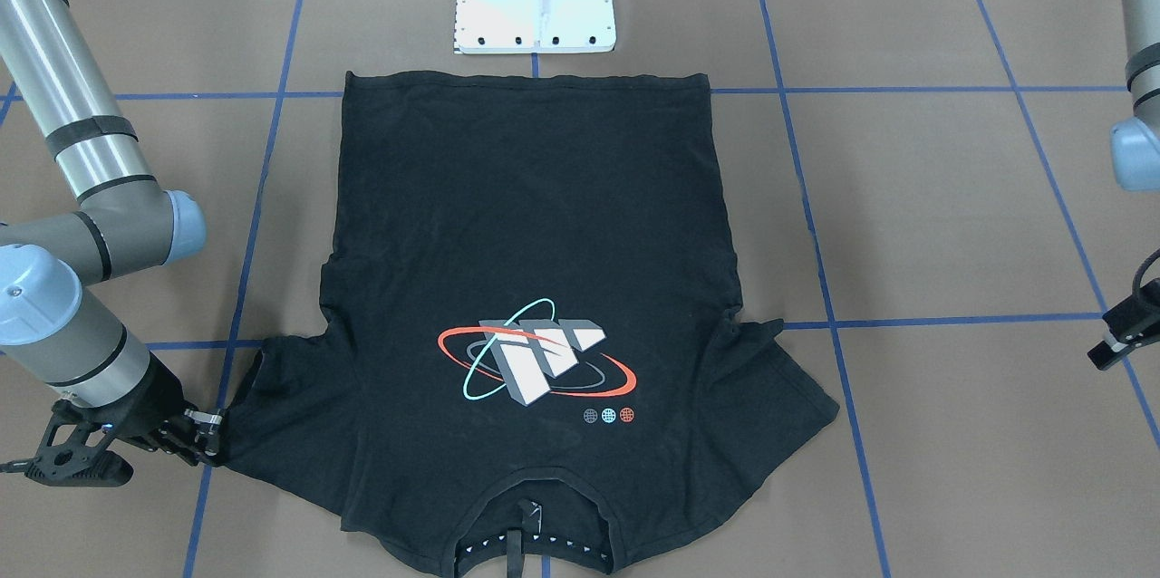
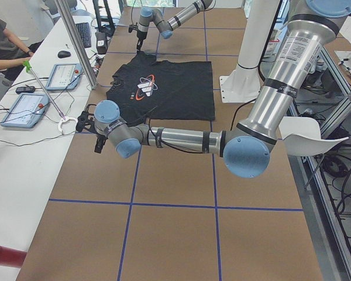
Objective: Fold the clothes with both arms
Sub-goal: 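Reach the right gripper to the shirt's shoulder near the collar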
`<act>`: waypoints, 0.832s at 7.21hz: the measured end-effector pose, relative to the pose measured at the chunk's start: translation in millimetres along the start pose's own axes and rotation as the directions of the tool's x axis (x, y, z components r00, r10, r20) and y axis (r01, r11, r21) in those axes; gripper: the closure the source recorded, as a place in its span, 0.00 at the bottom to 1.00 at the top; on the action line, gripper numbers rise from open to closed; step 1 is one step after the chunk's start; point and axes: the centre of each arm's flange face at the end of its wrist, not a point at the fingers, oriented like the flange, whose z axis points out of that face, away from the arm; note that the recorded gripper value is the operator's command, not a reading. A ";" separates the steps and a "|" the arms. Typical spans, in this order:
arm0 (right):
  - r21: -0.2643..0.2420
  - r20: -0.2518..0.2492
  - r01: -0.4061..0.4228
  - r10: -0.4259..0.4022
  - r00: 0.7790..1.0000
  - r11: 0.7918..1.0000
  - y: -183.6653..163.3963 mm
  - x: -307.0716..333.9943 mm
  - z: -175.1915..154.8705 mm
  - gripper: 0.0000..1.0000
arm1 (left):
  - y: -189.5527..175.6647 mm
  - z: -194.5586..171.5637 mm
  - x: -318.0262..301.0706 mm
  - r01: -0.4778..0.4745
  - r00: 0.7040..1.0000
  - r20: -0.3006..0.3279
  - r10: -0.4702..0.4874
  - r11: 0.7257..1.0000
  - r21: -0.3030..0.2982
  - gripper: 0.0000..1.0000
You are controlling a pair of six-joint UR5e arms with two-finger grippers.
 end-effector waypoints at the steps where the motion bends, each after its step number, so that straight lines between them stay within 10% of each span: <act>1: 0.002 0.002 -0.010 0.010 1.000 1.000 -3.9 -5.8 -1.9 1.00 | -0.2 -0.5 0.3 0.000 1.000 0.000 0.000 1.000 0.001 0.00; 6: 0.010 0.116 -0.104 0.102 0.988 0.995 -54.5 -102.2 -58.0 1.00 | -0.9 -1.0 1.4 0.002 1.000 -0.001 -0.002 1.000 0.002 0.00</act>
